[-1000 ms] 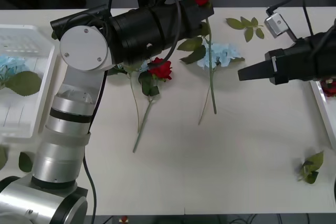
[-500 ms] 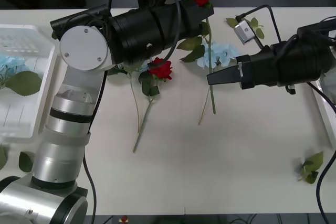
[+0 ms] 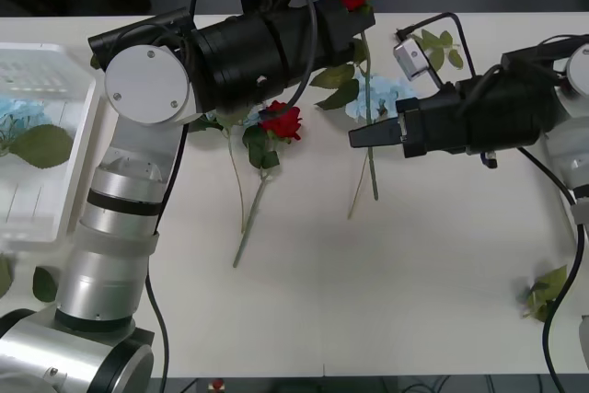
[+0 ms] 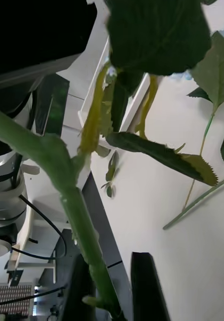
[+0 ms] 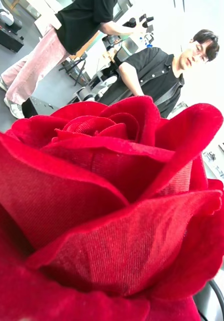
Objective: Place the red flowers into the right box and the blue flowers into the left box. If a person shows an open palm, hand one flower to the person first, then continue sorting.
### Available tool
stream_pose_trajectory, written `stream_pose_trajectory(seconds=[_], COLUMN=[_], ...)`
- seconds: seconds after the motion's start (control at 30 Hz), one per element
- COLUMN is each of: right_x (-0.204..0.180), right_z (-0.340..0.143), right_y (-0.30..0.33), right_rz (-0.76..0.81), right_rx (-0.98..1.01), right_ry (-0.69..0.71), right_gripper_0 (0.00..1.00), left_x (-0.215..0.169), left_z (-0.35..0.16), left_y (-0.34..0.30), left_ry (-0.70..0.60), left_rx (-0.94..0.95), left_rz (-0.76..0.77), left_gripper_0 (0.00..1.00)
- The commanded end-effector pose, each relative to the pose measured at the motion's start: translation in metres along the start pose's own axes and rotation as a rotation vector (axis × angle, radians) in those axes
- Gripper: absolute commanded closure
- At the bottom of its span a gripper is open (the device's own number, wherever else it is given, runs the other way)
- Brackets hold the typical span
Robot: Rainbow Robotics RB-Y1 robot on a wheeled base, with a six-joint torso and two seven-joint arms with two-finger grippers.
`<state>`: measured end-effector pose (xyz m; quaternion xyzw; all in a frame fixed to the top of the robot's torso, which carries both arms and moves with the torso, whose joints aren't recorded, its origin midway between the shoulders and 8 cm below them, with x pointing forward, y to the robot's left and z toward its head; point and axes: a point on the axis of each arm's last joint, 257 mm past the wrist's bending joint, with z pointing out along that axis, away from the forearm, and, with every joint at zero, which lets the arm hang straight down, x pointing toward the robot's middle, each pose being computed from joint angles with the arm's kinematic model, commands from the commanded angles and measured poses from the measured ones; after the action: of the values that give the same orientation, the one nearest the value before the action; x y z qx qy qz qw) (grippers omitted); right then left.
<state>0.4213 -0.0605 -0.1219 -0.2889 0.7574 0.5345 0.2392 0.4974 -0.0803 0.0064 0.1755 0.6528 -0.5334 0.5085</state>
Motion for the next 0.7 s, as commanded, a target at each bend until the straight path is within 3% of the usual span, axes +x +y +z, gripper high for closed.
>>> stream_pose_trajectory(seconds=[0.03, 0.27, 0.33, 0.37, 0.4, 0.47, 0.7], right_x=[-0.017, -0.019, -0.019, -0.019, -0.02, -0.02, -0.022], right_z=[-0.002, -0.005, -0.005, -0.005, -0.006, -0.007, -0.015], right_y=[0.02, 0.022, 0.022, 0.022, 0.022, 0.021, 0.019], right_rz=[-0.01, -0.009, -0.009, -0.006, -0.008, -0.008, -0.01], right_rx=[-0.031, -0.04, -0.039, -0.039, -0.039, -0.036, -0.023], right_ry=[-0.016, -0.025, -0.026, -0.027, -0.029, -0.032, -0.036], right_gripper_0=[1.0, 1.0, 1.0, 1.0, 1.0, 1.0, 1.0], left_x=[-0.011, -0.011, -0.011, -0.011, -0.011, -0.011, 0.002], left_z=[0.005, 0.005, 0.004, 0.003, 0.002, -0.001, -0.032], left_y=[-0.018, -0.017, -0.016, -0.014, -0.013, -0.009, 0.019], left_ry=[-0.016, -0.016, -0.014, -0.012, -0.01, -0.002, 0.088], left_rx=[0.03, 0.026, 0.025, 0.02, 0.017, 0.01, -0.024], left_rz=[0.0, 0.003, 0.005, 0.008, 0.013, 0.018, 0.01], left_gripper_0=[1.0, 1.0, 0.68, 0.36, 0.19, 0.03, 0.0])
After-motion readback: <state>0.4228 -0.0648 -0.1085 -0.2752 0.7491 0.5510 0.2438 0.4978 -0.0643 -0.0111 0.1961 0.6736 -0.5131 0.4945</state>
